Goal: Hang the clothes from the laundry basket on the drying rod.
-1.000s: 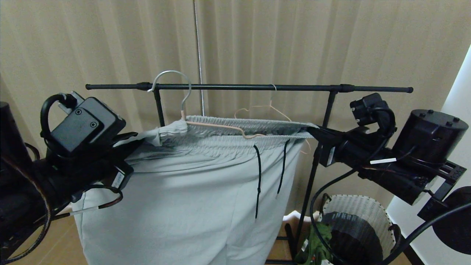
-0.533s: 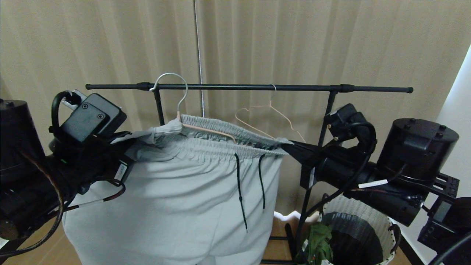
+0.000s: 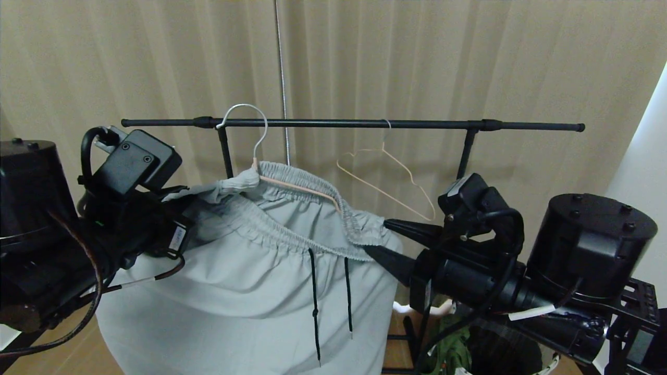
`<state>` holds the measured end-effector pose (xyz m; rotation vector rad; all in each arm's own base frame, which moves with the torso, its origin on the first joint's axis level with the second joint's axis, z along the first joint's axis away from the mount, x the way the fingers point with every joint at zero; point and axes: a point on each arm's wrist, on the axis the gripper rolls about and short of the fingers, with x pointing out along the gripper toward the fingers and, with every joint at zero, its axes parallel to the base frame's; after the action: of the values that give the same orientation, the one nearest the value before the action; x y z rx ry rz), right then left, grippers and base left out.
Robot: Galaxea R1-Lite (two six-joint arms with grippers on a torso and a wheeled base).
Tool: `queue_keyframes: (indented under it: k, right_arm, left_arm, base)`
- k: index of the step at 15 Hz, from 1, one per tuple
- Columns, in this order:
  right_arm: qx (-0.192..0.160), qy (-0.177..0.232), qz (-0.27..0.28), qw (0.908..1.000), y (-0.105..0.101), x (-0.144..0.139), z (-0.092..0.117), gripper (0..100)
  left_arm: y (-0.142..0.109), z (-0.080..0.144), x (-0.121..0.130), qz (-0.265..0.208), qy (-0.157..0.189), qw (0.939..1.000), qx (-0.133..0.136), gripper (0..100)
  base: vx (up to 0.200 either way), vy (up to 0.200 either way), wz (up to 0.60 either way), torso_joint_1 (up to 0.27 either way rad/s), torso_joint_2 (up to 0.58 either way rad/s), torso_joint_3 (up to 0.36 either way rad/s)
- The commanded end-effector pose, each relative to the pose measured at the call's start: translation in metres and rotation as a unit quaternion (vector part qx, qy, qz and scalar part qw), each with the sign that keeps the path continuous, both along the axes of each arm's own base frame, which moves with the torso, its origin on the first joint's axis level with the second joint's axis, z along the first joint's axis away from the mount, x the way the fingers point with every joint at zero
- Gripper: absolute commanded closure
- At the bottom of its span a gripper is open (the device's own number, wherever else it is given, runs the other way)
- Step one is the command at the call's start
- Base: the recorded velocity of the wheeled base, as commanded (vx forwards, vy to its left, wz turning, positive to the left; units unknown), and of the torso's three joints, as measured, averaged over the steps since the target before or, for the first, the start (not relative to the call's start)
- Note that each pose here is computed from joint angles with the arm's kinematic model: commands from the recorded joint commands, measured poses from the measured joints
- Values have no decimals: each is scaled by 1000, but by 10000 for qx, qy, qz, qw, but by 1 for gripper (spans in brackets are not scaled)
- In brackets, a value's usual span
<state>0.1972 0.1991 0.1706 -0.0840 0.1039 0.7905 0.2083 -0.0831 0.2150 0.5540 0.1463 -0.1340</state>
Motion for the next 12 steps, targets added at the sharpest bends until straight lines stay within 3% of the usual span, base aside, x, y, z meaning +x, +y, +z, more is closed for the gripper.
queue_keyframes:
  k: [1,4,7,9,12]
  right_arm:
    - [-27,22,11,10000,0,-2,-2,0]
    - [-6,-76,-28,10000,-9,-9,2,0]
    - [-226,-146,-231,9994,-28,-11,-3,0]
    - [-160,-278,-391,9987,-38,-8,4,0]
    - [-126,-349,-436,9984,-38,-4,8,0]
  left_arm:
    - [0,0,-1,6,-7,10000,-86,100]
    - [0,1,-2,-3,-3,9997,-263,100]
    - [-1,-7,-7,-29,132,9990,-424,100]
    - [0,-7,-8,-34,25,9986,-519,100]
    - [-20,-6,-16,-486,16,9964,-692,100]
  base:
    - [0,0,0,0,0,0]
    - [0,0,0,0,0,0]
    - [0,0,0,0,0,0]
    - [0,0,0,0,0,0]
    - [0,0,0,0,0,0]
